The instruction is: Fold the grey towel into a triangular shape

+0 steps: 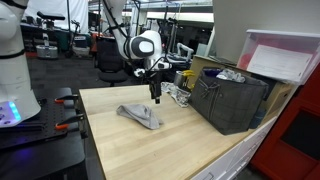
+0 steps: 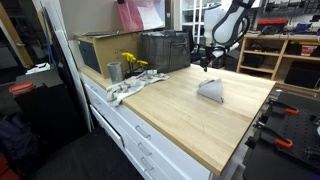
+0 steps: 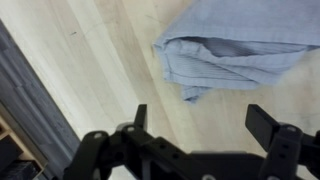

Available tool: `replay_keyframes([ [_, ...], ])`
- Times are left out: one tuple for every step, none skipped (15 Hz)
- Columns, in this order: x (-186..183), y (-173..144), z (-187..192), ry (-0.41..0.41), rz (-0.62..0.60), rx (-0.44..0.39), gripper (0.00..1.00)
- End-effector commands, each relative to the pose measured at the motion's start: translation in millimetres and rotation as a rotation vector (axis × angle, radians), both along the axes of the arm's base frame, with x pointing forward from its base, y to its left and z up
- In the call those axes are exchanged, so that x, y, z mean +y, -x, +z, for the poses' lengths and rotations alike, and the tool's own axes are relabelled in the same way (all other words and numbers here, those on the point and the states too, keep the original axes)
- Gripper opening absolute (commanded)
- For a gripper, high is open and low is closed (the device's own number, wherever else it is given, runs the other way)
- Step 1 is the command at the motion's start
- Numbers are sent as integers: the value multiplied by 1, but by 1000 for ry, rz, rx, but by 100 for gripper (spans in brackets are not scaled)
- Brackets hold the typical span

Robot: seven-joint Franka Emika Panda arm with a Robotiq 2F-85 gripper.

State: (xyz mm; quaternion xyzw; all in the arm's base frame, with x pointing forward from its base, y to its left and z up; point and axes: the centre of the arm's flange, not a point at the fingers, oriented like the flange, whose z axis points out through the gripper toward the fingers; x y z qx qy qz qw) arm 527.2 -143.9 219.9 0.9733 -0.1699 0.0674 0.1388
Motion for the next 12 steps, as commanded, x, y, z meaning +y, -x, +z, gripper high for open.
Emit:
replay_keyframes([
  [24,17,32,-184,51,-54,100],
  [32,18,34,-233,73,-61,100],
  [40,19,34,-282,98,-64,100],
  [47,20,33,-322,115,-64,100],
  [54,24,30,-352,131,-55,100],
  [59,24,25,-376,153,-50,100],
  [62,24,15,-390,164,-32,100],
  [65,25,6,-398,174,-15,100],
  [67,26,-5,-409,183,4,100],
  [67,27,-16,-400,183,29,100],
  [66,28,-30,-400,182,54,100],
  [64,30,-39,-407,181,70,92],
])
